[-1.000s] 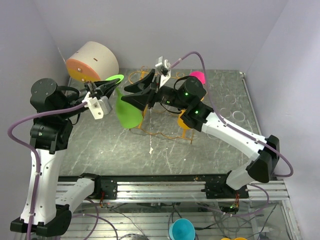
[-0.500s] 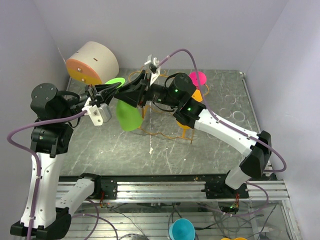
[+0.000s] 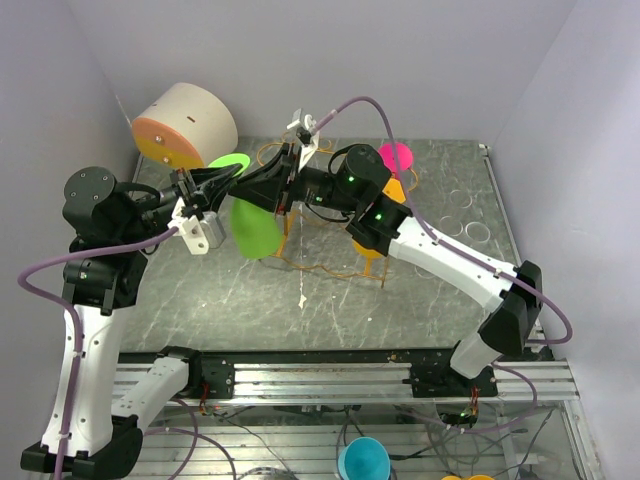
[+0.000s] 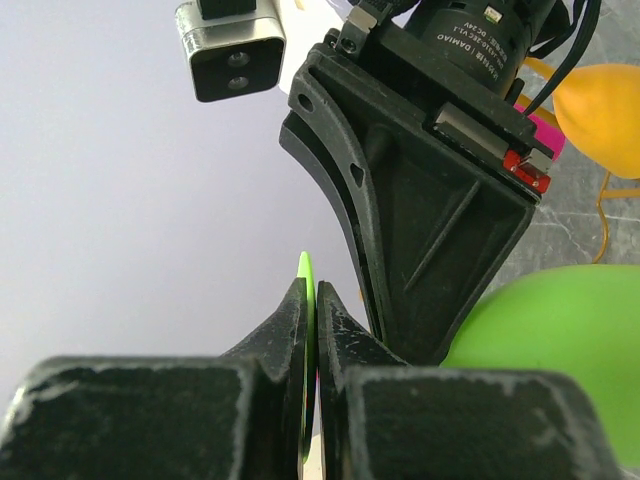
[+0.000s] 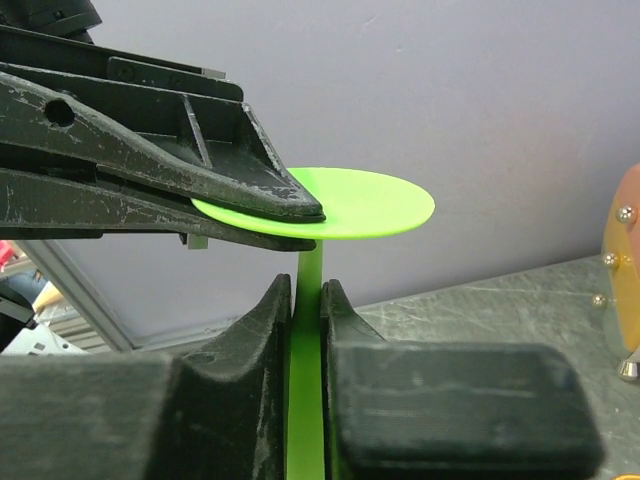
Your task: Place the wine glass upside down on the wine glass rack
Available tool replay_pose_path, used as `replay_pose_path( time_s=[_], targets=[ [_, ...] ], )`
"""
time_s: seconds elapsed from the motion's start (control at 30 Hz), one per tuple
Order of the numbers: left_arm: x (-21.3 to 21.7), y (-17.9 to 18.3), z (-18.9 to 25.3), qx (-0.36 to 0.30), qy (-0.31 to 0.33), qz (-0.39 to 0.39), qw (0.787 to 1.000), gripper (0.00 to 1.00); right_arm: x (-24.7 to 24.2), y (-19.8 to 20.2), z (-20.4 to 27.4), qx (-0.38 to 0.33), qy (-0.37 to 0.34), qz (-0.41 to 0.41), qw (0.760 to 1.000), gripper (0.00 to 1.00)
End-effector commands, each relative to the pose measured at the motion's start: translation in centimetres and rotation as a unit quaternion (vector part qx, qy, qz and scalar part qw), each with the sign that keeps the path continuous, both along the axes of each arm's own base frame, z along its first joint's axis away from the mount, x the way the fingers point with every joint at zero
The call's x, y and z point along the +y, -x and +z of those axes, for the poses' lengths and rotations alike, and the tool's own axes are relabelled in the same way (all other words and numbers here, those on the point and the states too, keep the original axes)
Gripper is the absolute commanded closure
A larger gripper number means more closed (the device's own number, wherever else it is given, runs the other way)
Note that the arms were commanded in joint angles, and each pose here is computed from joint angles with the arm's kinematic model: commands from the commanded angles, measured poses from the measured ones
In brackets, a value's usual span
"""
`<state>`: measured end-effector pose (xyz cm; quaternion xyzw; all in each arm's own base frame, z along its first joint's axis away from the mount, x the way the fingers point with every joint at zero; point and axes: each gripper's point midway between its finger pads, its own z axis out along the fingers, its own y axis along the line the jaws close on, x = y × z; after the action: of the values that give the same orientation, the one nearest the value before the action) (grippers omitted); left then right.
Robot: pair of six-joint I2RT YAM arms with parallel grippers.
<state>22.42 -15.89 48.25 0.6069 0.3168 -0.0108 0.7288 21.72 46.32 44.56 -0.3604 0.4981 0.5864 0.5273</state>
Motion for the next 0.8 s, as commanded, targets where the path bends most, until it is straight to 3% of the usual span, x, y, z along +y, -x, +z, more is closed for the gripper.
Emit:
replay_pose_path(
  time_s=[0.0, 0.4, 0.5, 0.77],
  targets=[
    [0.0, 0.7, 2.2, -0.058, 0.005, -0.006, 0.998, 0.93, 0.7, 0.7, -0.6, 0.004, 0.011, 0.025, 1.000, 0.98],
    [0.0, 1.0, 2.1, -0.061, 0.008, -0.007, 0.998, 0.93, 0.2, 0.9, 0.3, 0.010, -0.007, 0.018, 1.000, 1.00],
    [0.1, 0.5, 2.1, -0.030, 0.029, -0.003, 0.999, 0.93, -0.3, 0.4, 0.6, 0.016, -0.021, -0.004, 1.000, 1.00],
    [0.0, 1.0, 1.2, 0.022, 0.043, -0.007, 0.999, 0.55, -1.2, -0.6, 1.2, 0.018, -0.035, -0.047, 0.998, 1.00]
  ],
)
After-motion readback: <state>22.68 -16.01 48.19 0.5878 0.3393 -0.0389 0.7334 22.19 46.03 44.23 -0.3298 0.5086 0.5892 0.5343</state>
